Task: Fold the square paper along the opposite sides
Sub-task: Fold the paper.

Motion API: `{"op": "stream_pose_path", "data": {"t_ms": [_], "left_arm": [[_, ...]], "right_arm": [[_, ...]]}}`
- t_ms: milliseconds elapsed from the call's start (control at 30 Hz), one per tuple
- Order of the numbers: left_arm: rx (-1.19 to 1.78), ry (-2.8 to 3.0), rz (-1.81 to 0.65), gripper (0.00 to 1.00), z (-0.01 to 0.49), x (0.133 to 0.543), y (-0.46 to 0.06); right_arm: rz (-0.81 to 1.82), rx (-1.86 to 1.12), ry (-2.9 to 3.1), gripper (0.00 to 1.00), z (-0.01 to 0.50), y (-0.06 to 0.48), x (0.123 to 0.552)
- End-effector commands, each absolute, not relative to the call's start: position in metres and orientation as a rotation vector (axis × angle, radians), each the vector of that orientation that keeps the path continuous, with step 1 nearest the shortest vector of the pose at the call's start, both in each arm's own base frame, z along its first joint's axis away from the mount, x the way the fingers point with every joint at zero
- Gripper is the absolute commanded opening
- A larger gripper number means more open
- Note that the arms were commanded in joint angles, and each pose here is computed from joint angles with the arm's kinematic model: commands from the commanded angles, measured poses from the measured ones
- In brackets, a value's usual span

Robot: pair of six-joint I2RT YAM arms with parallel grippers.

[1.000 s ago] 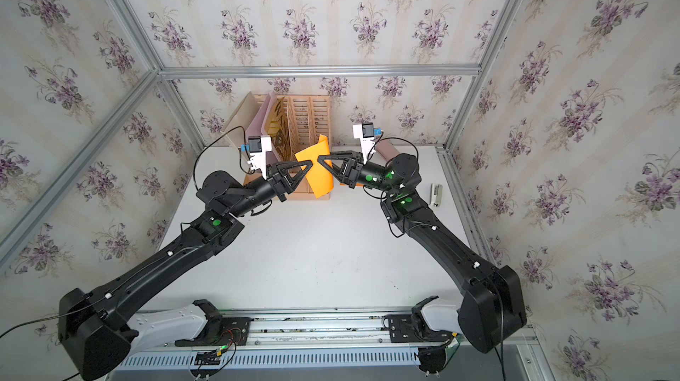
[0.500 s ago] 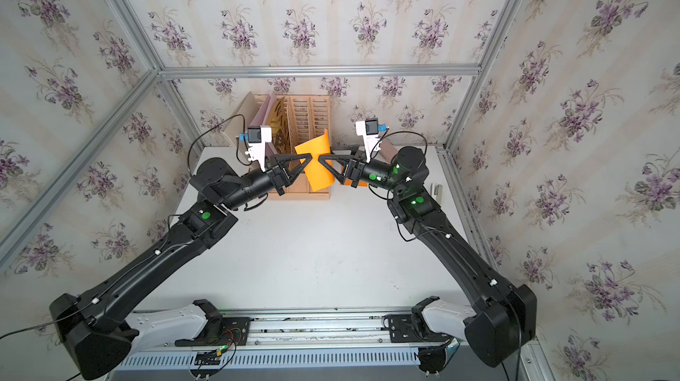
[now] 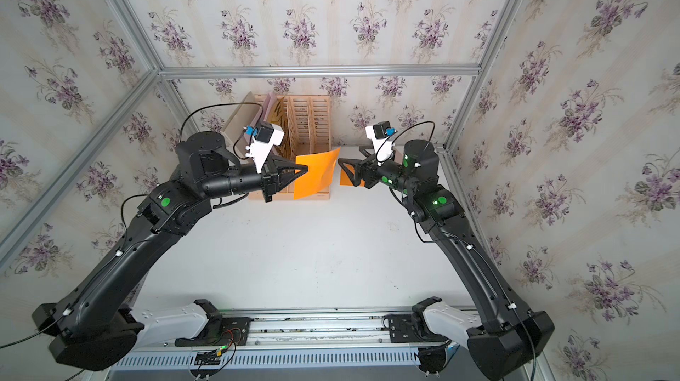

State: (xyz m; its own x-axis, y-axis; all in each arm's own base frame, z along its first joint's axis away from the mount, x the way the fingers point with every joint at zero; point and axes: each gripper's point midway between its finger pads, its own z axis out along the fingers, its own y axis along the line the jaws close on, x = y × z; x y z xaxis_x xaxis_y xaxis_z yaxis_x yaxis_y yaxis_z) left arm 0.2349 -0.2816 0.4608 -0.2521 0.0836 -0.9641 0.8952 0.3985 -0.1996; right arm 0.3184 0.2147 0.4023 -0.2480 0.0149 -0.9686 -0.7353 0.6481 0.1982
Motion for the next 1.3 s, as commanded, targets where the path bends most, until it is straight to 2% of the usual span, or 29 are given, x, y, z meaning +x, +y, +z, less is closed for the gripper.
{"op": "stream_pose_path", "data": {"t_ms": [0, 167, 367, 500, 733, 1267], "left_arm": [[0.967, 1.590, -1.033, 0.00, 0.463, 0.216, -0.281], [0.955, 1.547, -1.050, 0.00, 0.467, 0.211, -0.280], [0.890, 1.562, -0.993, 0.00, 0.462, 0.228, -0.278], [0.807, 1.585, -0.917, 0.00, 0.458, 0.245, -0.272], [0.744, 1.613, -0.848, 0.00, 0.453, 0.261, -0.267], [0.742, 1.606, -0.885, 0.00, 0.452, 0.261, -0.272]], "right_arm": [[0.794, -0.630, 1.663, 0.87, 0.402, 0.213, 0.321], [0.898, -0.714, 1.623, 0.85, 0.401, 0.226, 0.311], [1.171, -0.925, 1.439, 0.84, 0.416, 0.246, 0.259], [1.251, -0.973, 1.367, 0.84, 0.425, 0.246, 0.236], [1.277, -0.969, 1.369, 0.84, 0.423, 0.245, 0.231], [1.354, -0.955, 1.395, 0.84, 0.416, 0.251, 0.239]]}}
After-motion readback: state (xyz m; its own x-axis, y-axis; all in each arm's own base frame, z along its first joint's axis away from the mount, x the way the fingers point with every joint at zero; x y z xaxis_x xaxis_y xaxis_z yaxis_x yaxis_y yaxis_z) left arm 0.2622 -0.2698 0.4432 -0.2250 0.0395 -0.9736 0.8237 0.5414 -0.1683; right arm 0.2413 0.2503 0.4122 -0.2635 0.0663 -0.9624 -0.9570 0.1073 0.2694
